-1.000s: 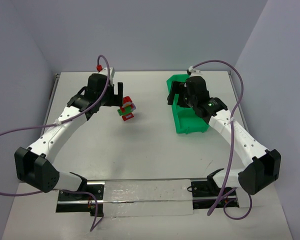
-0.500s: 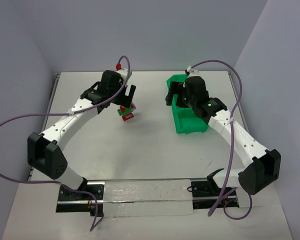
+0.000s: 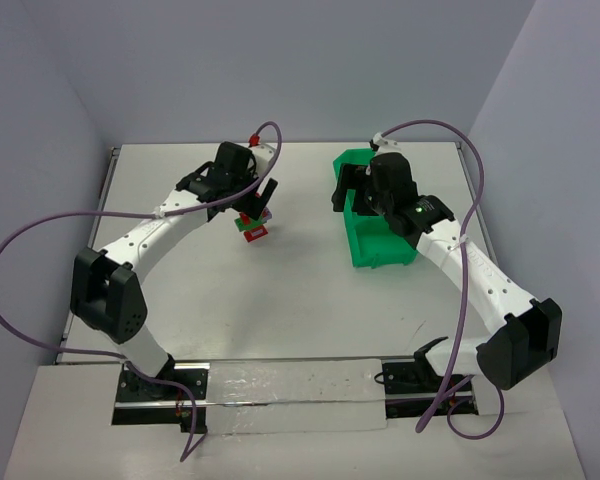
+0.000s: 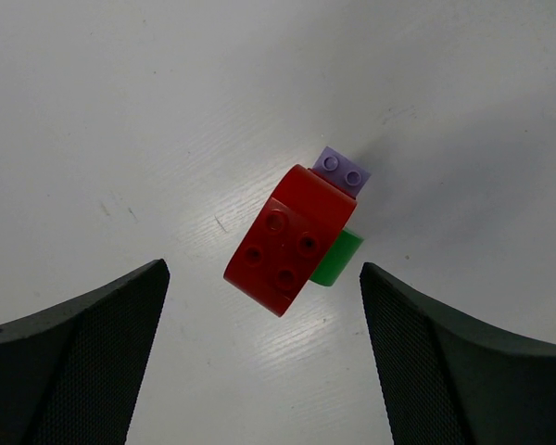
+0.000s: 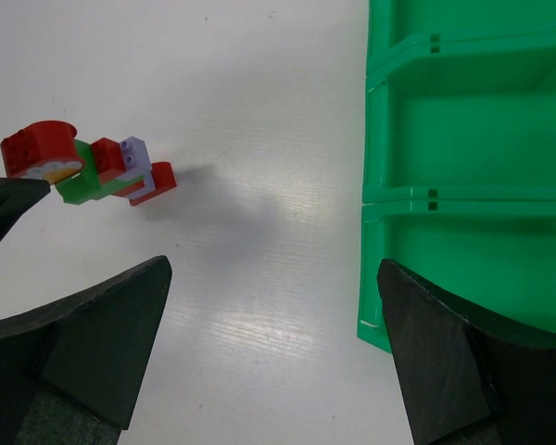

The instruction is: Sort the legos into containers by color

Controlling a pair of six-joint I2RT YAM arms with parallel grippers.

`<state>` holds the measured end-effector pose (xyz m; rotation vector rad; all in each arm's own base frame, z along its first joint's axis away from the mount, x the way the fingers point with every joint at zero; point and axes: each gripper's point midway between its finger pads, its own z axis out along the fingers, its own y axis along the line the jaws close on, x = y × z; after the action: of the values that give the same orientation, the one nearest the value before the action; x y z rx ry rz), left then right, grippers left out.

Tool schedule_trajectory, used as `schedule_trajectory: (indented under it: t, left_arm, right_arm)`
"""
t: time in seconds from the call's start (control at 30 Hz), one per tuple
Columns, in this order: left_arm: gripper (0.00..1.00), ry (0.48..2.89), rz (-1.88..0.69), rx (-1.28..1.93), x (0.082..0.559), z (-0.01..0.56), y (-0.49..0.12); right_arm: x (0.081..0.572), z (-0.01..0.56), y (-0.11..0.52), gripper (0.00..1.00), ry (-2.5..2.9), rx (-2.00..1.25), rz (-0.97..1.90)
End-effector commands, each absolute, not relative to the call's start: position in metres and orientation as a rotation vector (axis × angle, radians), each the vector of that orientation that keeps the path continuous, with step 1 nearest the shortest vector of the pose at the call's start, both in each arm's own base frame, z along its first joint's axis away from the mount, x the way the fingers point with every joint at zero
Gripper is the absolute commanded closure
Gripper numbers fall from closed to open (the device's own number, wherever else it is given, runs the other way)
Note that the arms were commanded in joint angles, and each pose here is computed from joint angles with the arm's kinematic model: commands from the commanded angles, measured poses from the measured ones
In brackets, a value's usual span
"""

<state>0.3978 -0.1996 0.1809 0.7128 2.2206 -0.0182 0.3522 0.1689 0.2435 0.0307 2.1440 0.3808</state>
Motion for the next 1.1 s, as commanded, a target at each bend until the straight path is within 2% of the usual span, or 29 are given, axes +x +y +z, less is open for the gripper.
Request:
schedule_trajectory:
  t: [0.0,0.13,0.27,0.57,0.6,0.87,0.97,1.07]
  left_arm:
    - [0.12,2.124,-0.058,0.770,0.407,0.200,-0.215]
    - [0.16,2.142,-0.055,0.801,0.408,0.192,-0.217]
    - [0.26,2.167,-0.061,0.816,0.410,0.184,-0.220]
    - [0.34,2.170,-0.075,0.814,0.410,0.179,-0.222]
    - [0.41,2.175,-0.075,0.815,0.410,0.178,-0.222]
    - [0.63,2.174,-0.103,0.805,0.409,0.187,-0.226]
    - [1.00,2.161,-0.116,0.758,0.409,0.202,-0.225]
    - [1.00,2.139,-0.138,0.653,0.409,0.227,-0.219]
  right_arm:
    - [0.354,0.263,0.167,0.00,2.095,0.018,0.362]
    - [0.353,0.263,0.166,0.00,2.093,0.020,0.356]
    - [0.353,0.260,0.165,0.00,2.102,0.022,0.350]
    - [0.352,0.259,0.161,0.00,2.103,0.026,0.330]
    - [0.352,0.258,0.161,0.00,2.105,0.027,0.329]
    - [0.352,0.260,0.161,0.00,2.105,0.034,0.328]
    - [0.351,0.259,0.162,0.00,2.107,0.023,0.337]
    - [0.349,0.261,0.168,0.00,2.103,-0.011,0.367]
